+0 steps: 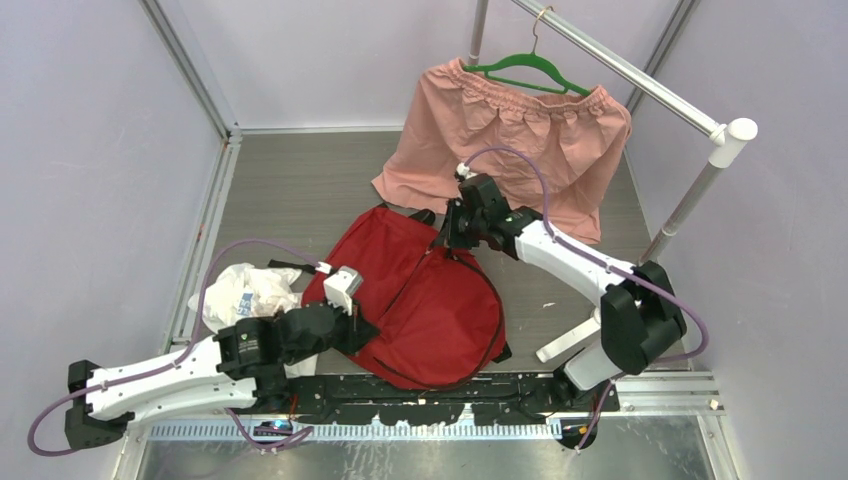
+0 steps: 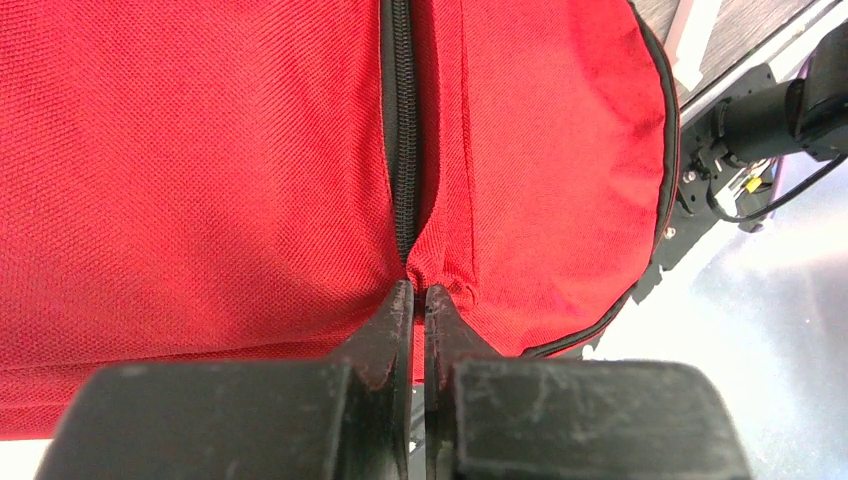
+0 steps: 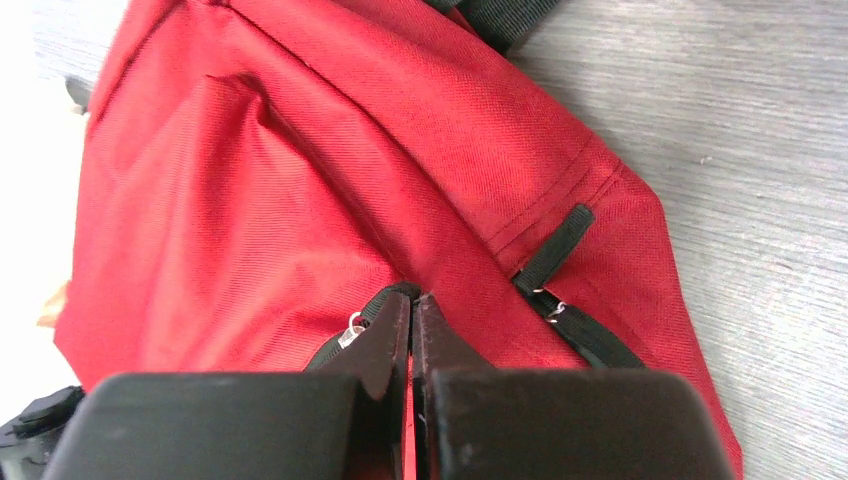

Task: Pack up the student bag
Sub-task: Zip the student bag at the center of the board, then reset both arms

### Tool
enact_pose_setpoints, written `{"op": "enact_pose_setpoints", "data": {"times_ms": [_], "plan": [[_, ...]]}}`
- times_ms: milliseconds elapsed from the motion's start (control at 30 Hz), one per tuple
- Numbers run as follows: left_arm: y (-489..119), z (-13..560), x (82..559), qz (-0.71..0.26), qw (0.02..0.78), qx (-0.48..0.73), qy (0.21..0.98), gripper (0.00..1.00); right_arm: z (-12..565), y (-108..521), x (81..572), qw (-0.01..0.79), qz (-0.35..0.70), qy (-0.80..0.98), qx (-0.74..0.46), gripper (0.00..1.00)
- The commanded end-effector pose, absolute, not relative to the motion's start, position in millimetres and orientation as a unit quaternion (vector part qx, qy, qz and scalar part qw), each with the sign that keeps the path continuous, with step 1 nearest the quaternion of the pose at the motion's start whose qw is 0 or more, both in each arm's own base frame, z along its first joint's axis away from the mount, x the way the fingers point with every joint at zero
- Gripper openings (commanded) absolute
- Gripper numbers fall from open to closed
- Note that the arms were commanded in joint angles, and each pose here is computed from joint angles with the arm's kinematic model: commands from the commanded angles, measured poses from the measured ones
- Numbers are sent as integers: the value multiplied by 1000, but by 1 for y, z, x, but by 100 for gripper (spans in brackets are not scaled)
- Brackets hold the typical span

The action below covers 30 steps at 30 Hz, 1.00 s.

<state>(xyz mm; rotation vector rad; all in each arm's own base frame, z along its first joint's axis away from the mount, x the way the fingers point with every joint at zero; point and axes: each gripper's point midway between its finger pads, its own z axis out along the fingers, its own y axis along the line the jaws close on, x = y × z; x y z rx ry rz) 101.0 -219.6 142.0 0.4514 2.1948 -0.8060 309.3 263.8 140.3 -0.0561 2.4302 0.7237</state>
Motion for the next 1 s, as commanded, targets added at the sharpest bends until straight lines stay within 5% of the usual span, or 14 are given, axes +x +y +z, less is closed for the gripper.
{"op": "enact_pose_setpoints", "data": {"times_ms": [0,333,567,633,700,800,867,967], "plan": [[-208,132,87,-317,338,173,869,0,157,252,347,349,243,905,-9,1],[-210,131,83,-323,330,172,870,0,85,219,351,299,147,942,36,1],[-216,143,93,-317,353,176,863,0,133,222,343,356,205,910,52,1],[-214,158,102,-313,378,169,855,34,157,225,331,373,214,902,39,26],[-207,175,111,-302,406,160,847,55,183,221,317,394,208,895,27,51],[-188,205,123,-286,446,128,838,61,221,198,295,424,187,885,33,67],[-166,223,131,-266,465,75,841,75,237,170,281,446,157,880,52,77],[-144,245,132,-257,479,50,837,78,248,120,260,478,97,868,98,98]]}}
